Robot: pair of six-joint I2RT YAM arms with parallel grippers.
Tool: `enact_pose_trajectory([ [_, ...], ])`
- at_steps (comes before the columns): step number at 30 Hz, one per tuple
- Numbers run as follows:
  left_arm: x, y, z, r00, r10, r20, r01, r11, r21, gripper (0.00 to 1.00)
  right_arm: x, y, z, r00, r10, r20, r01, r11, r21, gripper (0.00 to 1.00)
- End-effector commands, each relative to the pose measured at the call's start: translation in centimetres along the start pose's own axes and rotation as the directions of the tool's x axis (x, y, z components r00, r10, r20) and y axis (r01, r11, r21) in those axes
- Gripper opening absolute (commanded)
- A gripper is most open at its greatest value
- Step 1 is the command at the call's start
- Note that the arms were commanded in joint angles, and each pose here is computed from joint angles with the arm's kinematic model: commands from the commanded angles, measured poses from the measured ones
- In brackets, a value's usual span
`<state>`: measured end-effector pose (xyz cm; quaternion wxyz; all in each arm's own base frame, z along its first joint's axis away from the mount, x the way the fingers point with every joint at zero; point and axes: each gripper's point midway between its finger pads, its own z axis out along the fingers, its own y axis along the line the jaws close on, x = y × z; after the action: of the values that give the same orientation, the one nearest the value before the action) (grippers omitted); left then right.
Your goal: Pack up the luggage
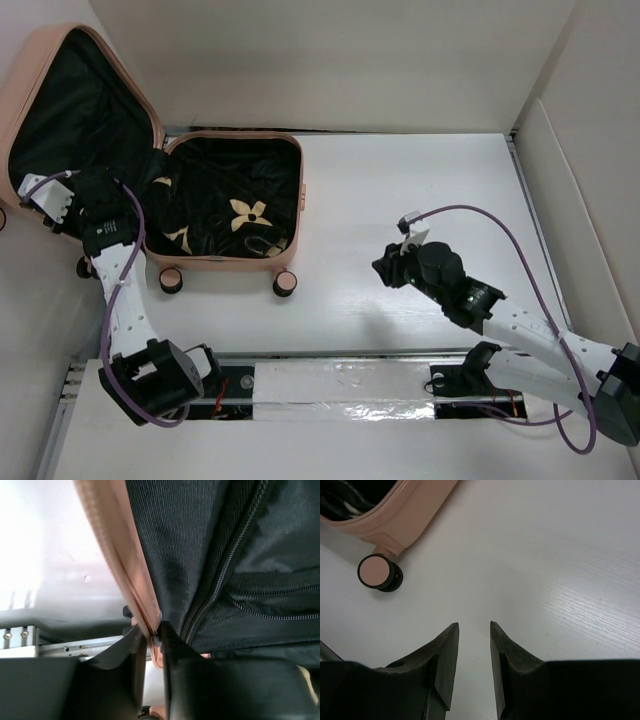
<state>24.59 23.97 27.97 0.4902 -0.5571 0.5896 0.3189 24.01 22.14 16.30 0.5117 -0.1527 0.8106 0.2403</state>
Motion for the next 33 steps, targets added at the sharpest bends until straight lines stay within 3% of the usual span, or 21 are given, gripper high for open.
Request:
enact_pose_trajectory([
  [1,-3.0,-1.2,-0.8,0.998,-0.047,0.052,0.046,0.999,0.03,0.07,-2.6,0.7,-0.1,0.997,0.006,0.075,-0.005,1.0,-0.011,0.37],
  [2,-3.0,-1.6,-1.1,0.998,-0.042,0.054,0.04,0.998,0.042,0.0,-2.6,0.7,-0.1,0.997,0.008,0.077,-0.007,1.0,-0.011,0.37],
  [6,-2.9,-4.9,-5.6,0.996,-0.014,0.09,-0.006,0.973,0.229,0.0,-2.6,0.6,0.1,0.997,0.008,0.074,-0.008,1.0,-0.003,0.37],
  [7,-3.6,-6.5,-7.6,0.991,-0.001,0.135,-0.043,0.947,0.32,0.0,-2.5,0.6,0.2,0.997,0.009,0.071,-0.009,1.0,-0.001,0.37],
  [8,-0.9,-9.3,-11.6,0.988,0.064,0.142,-0.124,0.875,0.468,0.0,-2.5,0.5,0.3,0.997,0.011,0.07,-0.011,1.0,0.001,0.37],
  [10,-0.6,-9.5,-15.7,0.979,0.069,0.191,-0.166,0.814,0.556,0.0,-2.3,0.5,0.5,0.998,0.01,0.061,-0.011,1.0,0.007,0.37],
  [14,4.0,-9.5,-21.8,0.971,0.182,0.157,-0.239,0.651,0.72,0.0,-2.2,0.2,0.8,0.998,0.012,0.054,-0.014,0.999,0.029,0.37],
  [17,7.4,-9.3,-26.3,0.962,0.244,0.123,-0.221,0.431,0.875,0.0,-2.1,-0.1,1.0,0.998,0.02,0.053,-0.023,0.999,0.043,0.37],
  [18,8.6,-9.4,-28.7,0.949,0.289,0.127,-0.208,0.271,0.94,0.0,-2.0,-0.3,1.1,0.998,0.028,0.053,-0.031,0.998,0.059,0.37],
  [20,10.4,-8.5,-30.7,0.924,0.357,0.136,-0.189,0.119,0.975,0.0,-1.8,-0.7,1.2,0.998,0.034,0.045,-0.038,0.996,0.08,0.39],
  [21,10.5,-7.6,-32.5,0.921,0.368,0.129,-0.144,0.012,0.989,0.06,-1.7,-0.8,1.3,0.998,0.039,0.044,-0.043,0.995,0.09,0.4],
  [22,10.6,-6.8,-32.7,0.915,0.381,0.13,-0.135,-0.015,0.991,0.17,-1.6,-1.1,1.3,0.998,0.044,0.043,-0.048,0.993,0.106,0.42],
  [23,10.8,-6.1,-32.9,0.916,0.379,0.134,-0.128,-0.042,0.991,0.4,-1.7,-1.2,1.2,0.998,0.048,0.046,-0.053,0.992,0.112,0.42],
  [24,9.6,-5.1,-33.4,0.931,0.342,0.129,-0.106,-0.083,0.991,0.46,-1.7,-1.2,1.2,0.997,0.054,0.047,-0.059,0.991,0.117,0.42],
  [26,8.9,-3.9,-33.3,0.935,0.332,0.128,-0.103,-0.093,0.99,0.53,-1.9,-1.6,1.3,0.996,0.064,0.059,-0.071,0.99,0.126,0.41],
  [28,6.2,-3.6,-31.1,0.97,0.234,0.06,-0.074,0.054,0.996,0.55,-2.4,-1.3,1.3,0.994,0.082,0.075,-0.091,0.989,0.117,0.32],
  [29,4.8,-4.1,-30.8,0.987,0.161,-0.009,-0.01,0.112,0.994,0.56,-2.9,-1.0,1.5,0.991,0.09,0.097,-0.1,0.99,0.101,0.18],
  [30,3.4,-4.3,-28.7,0.996,0.078,-0.041,0.021,0.246,0.969,0.54,-3.0,-0.7,1.7,0.99,0.1,0.096,-0.108,0.99,0.088,0.1],
  [32,2.3,-6.1,-28.1,0.996,-0.002,-0.086,0.082,0.333,0.939,0.45,-3.4,0.3,1.9,0.991,0.107,0.084,-0.111,0.993,0.048,0.0],
  [33,0.8,-6.8,-27.4,0.996,-0.044,-0.08,0.092,0.401,0.911,0.43,-3.6,0.4,2.0,0.991,0.109,0.08,-0.113,0.993,0.046,0.0],
])
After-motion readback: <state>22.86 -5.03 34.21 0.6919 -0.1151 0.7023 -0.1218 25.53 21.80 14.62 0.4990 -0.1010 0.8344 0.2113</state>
